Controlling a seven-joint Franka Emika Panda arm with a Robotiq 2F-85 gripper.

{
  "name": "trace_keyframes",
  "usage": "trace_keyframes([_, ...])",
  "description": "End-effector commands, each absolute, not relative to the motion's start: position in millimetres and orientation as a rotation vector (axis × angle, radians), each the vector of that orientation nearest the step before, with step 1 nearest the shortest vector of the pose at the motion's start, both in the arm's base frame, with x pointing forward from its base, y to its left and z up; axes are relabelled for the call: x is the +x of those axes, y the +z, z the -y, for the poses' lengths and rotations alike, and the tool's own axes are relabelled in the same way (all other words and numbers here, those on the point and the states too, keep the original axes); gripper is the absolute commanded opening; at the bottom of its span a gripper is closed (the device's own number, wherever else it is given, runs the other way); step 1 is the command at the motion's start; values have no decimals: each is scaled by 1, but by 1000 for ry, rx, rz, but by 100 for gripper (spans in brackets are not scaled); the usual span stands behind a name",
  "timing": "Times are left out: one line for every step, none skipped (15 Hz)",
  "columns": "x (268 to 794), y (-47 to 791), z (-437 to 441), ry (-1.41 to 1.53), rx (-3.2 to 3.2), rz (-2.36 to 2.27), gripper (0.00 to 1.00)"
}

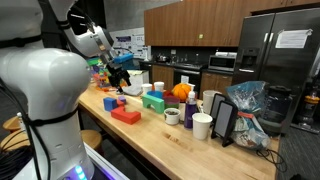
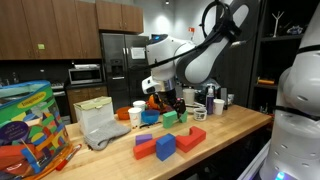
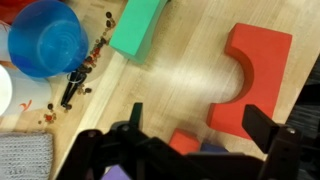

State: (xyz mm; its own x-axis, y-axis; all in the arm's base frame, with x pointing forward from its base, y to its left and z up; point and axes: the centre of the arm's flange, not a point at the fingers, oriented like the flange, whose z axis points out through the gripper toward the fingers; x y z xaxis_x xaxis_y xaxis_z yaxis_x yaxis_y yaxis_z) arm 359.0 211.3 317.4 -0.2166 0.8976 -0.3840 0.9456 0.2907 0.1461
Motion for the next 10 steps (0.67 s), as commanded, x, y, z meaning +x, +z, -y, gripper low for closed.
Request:
trace_keyframes([360, 318, -211, -167, 1657, -2170, 100])
trace_keyframes([360, 318, -211, -167, 1658, -2170, 100])
trace_keyframes([358, 317, -211, -165, 1697, -2193, 100])
trace_keyframes([355, 313, -213, -175, 1746, -2249, 100])
trace_keyframes([351, 307, -214, -179, 1792, -2278, 100])
trace_keyframes([346, 299, -216, -157, 1831, -2299, 100])
trace_keyframes([341, 292, -218, -127, 1860, -2307, 100])
trace_keyframes([337, 286, -220, -92, 1880, -2308, 100])
trace_keyframes([333, 281, -221, -49, 1893, -2308, 100])
trace_keyframes([330, 276, -222, -5, 1899, -2308, 100])
